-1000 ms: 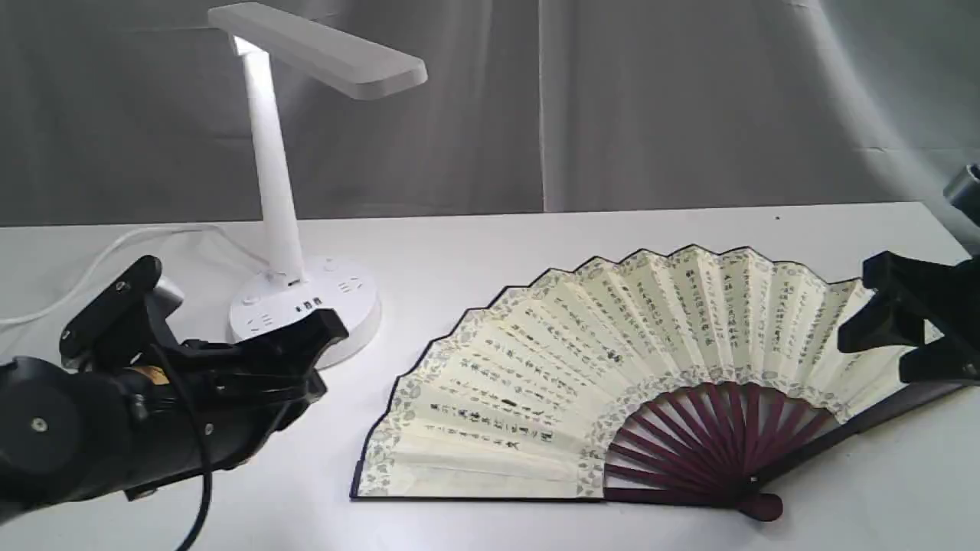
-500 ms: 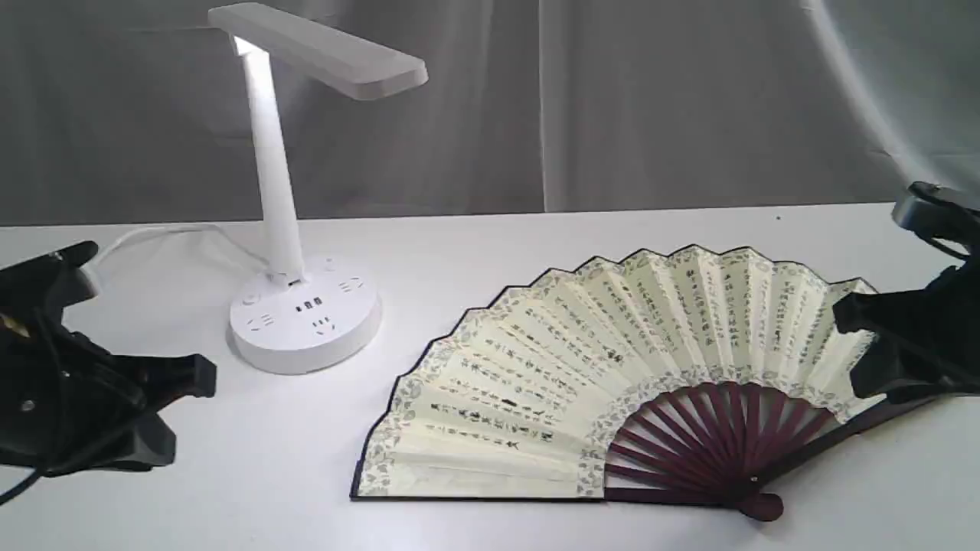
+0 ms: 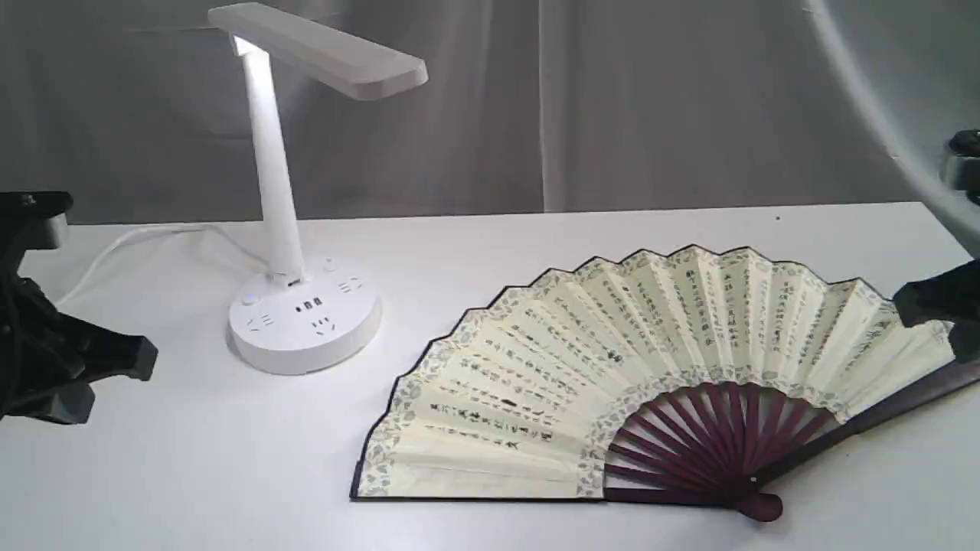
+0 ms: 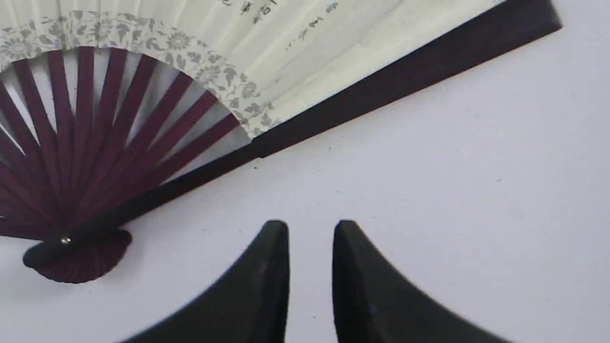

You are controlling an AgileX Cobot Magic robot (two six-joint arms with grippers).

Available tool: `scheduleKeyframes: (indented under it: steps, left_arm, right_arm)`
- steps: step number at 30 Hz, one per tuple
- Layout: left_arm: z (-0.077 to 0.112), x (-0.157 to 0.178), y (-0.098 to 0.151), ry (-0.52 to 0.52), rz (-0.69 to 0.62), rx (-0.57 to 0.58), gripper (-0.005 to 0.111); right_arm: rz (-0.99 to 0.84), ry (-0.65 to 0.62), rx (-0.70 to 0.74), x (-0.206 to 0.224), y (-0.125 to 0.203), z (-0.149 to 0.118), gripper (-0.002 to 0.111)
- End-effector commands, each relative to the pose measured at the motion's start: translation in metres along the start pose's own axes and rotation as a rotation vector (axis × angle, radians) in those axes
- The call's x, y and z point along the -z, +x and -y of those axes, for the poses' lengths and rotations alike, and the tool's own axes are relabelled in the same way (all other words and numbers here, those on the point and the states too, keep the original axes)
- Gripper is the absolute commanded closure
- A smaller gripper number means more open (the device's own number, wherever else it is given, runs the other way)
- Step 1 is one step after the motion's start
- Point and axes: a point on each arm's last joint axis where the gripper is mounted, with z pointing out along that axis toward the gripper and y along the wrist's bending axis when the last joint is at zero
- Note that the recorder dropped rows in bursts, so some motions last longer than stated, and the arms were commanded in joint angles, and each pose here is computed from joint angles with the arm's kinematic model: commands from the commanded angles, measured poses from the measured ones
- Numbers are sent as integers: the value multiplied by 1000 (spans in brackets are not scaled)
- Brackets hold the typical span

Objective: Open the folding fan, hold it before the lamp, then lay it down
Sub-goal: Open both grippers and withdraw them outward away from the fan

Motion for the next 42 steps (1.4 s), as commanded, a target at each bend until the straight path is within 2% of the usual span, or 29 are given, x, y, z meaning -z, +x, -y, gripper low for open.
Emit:
scheduleKeyframes:
  steps: [1,7,16,18,20,21,25,32,37,42]
  left_arm:
    - [-1,3,-1,-5,13,6,107]
    - [-2,3,-2,-18,23,-17,107]
    - [-2,3,-1,-21,13,-19,107]
    - [-2,2,0,-22,6,-19,107]
    - [-2,2,0,-22,0,-19,107]
    - [-3,2,0,-24,3,-22,107]
    - [-6,2,-1,-58,6,-60,107]
    - [-5,2,1,-12,-13,-77,107]
    - [-18,2,3,11,-44,25,107]
    - [-22,6,5,-22,-52,-18,107]
  right_arm:
    - [26,66,62,20,3,-2,91]
    - [77,49,36,40,6,-4,91]
    - [46,24,-55,40,9,-6,91]
    - [36,24,-55,40,10,-6,96]
    - [32,21,-59,40,10,-6,107]
    - [32,19,-63,40,10,-6,108]
    - [28,-20,-92,40,10,-10,108]
    - [1,-28,-93,34,11,-10,108]
    - [-41,-29,-80,18,19,-11,108]
    - [-41,-3,-49,10,26,-10,108]
